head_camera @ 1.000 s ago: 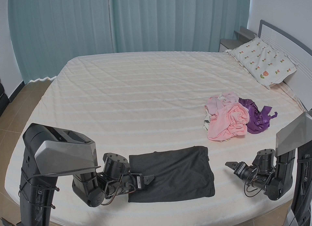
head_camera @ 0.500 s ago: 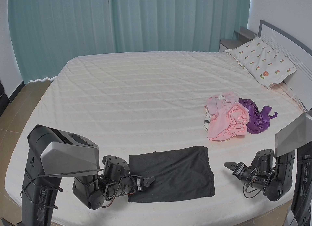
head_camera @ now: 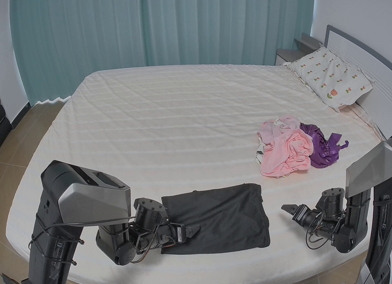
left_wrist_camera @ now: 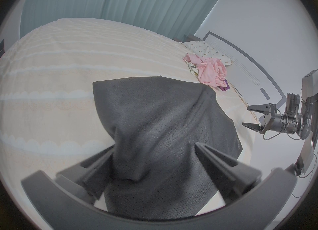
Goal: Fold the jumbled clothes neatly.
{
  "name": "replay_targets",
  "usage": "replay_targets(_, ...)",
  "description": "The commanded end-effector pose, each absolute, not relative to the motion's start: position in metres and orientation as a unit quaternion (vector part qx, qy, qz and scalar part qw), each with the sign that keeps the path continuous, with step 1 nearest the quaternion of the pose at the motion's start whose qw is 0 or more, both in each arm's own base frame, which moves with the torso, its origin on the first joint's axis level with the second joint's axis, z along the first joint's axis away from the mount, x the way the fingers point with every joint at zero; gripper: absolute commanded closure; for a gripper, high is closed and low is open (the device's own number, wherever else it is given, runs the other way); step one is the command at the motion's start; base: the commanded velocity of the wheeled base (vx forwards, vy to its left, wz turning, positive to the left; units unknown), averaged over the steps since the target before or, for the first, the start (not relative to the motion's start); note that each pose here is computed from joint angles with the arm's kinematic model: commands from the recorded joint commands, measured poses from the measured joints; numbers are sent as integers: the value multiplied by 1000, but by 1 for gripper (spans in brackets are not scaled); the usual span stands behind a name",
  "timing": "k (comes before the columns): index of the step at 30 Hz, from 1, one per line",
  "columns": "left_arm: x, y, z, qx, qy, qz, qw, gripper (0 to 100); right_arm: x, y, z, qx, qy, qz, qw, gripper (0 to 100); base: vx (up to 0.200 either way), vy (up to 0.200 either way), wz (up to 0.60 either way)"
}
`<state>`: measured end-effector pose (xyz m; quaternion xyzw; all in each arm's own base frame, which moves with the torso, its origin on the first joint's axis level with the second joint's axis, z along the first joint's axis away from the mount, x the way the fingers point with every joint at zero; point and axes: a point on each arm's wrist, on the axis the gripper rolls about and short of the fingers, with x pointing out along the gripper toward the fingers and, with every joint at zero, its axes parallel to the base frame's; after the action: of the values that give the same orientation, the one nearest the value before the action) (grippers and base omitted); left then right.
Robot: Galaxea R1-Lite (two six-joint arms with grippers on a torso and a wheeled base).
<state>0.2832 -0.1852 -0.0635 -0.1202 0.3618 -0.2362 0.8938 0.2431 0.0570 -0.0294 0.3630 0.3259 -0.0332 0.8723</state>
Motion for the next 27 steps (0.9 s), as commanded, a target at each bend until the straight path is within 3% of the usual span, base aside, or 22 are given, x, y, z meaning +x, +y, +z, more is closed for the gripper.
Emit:
replay_targets(1, 283, -186, -66, -120, 364, -234, 894, 100, 244, 57, -28, 365, 319, -30, 874, 0, 0, 0, 0)
replay_targets(27, 276, -176, -54, -99, 330, -119, 931, 100, 244, 57, -31, 364, 323, -33, 873, 0, 0, 0, 0)
